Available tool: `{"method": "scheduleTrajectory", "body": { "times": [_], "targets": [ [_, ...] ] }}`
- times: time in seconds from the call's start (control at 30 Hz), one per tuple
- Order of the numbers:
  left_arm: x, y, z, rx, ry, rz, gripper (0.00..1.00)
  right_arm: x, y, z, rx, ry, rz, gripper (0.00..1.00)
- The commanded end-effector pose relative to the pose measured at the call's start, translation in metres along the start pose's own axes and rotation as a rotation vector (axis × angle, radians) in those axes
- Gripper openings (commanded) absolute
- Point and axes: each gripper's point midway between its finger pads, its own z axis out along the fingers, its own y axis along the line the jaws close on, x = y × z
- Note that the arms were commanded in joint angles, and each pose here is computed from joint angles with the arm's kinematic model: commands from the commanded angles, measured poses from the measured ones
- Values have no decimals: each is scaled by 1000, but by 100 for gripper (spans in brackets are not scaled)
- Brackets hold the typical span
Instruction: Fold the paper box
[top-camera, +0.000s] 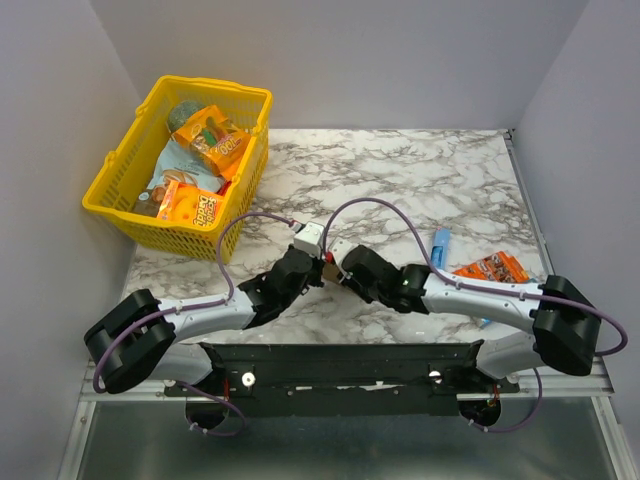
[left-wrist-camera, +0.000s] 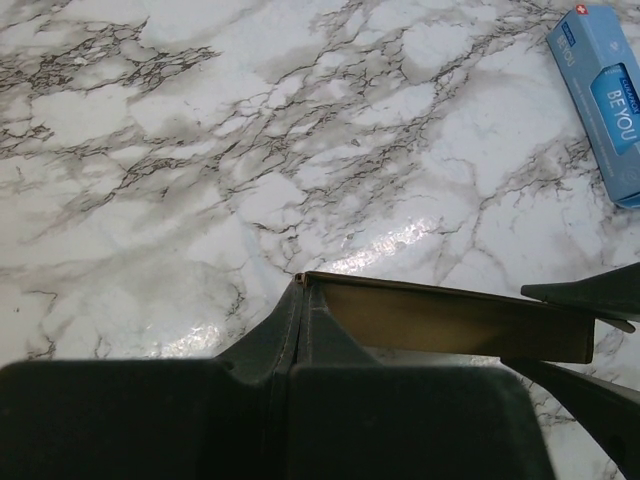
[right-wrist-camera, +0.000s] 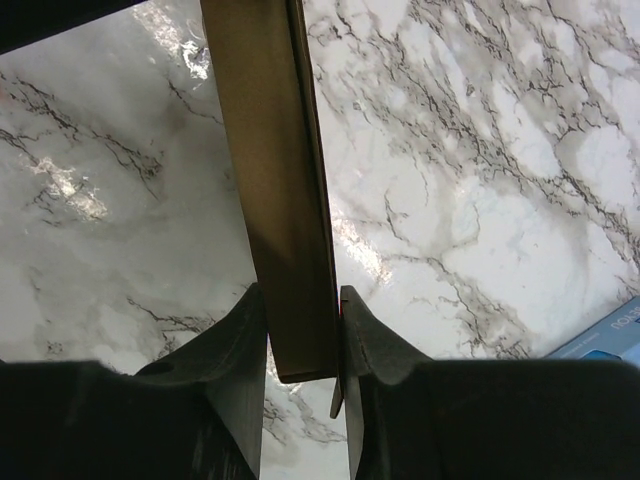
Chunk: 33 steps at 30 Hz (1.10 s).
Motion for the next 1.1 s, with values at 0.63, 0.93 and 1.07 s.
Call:
{"method": "scheduleTrajectory", "body": {
  "times": [0.63, 0.93, 1.07],
  "targets": [
    [54, 24, -7, -104, 191, 45, 0, 4, -29, -60, 109, 17, 492, 61],
    [56, 24, -7, -103, 196, 43, 0, 5, -36, -51, 163, 78, 491, 39],
    [55, 23, -7, -100, 195, 41, 0, 1, -38, -47, 166, 80, 455, 38]
  ]
}}
